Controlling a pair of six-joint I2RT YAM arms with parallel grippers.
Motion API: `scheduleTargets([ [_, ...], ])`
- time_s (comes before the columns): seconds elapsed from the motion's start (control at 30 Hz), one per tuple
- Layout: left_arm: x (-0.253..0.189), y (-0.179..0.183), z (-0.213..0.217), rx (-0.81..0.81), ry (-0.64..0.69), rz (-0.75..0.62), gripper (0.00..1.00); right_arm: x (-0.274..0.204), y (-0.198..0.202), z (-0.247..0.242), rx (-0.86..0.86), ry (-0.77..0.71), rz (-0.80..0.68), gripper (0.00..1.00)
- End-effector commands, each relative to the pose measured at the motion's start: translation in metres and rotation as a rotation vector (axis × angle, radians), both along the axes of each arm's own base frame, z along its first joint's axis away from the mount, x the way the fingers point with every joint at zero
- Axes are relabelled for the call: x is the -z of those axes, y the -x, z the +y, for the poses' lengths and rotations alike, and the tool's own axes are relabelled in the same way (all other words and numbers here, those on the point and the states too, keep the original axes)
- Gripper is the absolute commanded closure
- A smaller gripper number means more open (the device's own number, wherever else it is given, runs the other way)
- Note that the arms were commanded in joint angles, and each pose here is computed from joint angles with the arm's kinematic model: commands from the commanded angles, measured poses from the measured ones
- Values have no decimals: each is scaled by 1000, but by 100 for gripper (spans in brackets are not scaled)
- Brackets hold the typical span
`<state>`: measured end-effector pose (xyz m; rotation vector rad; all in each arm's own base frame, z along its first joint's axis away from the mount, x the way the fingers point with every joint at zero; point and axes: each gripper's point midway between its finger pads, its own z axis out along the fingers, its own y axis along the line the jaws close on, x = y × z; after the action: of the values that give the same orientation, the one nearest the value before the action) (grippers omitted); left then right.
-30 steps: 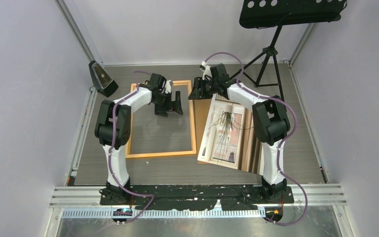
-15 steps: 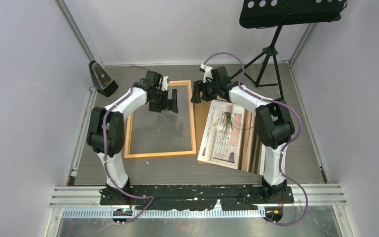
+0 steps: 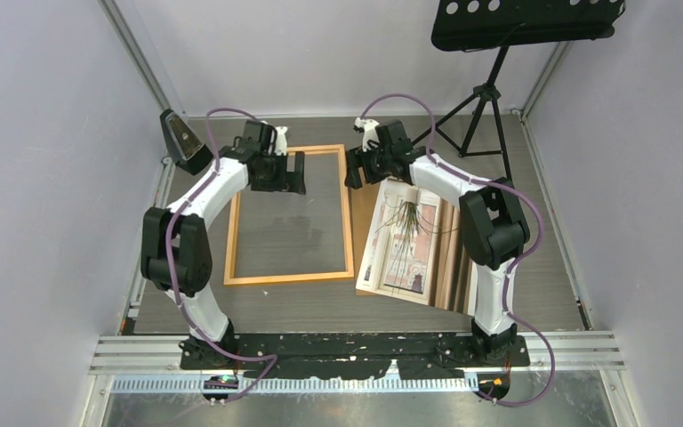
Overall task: Put the photo into the frame
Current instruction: Place the photo frame item in the photo frame.
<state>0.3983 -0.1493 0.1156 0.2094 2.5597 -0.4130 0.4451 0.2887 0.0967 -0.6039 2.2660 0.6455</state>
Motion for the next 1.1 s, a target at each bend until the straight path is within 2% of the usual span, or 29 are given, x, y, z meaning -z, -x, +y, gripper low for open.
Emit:
scheduleTargets([
  [0.0, -25, -4, 23, -30, -12, -66, 0, -51, -19, 3, 11, 4, -138, 24],
  [0.3, -27, -1, 78, -118, -58, -50, 0, -34, -29, 17, 32, 28, -123, 29],
  [0.67, -22, 28, 166, -274, -119, 16, 0, 1, -21, 33, 44, 44, -44, 37],
  [0.83, -21, 42, 183, -317, -106, 22, 0, 16, -11, 38, 32, 49, 0, 40],
  [1.07, -18, 55, 186, -330, -86, 23, 0, 37, 2, 41, 27, 58, 67, 43],
])
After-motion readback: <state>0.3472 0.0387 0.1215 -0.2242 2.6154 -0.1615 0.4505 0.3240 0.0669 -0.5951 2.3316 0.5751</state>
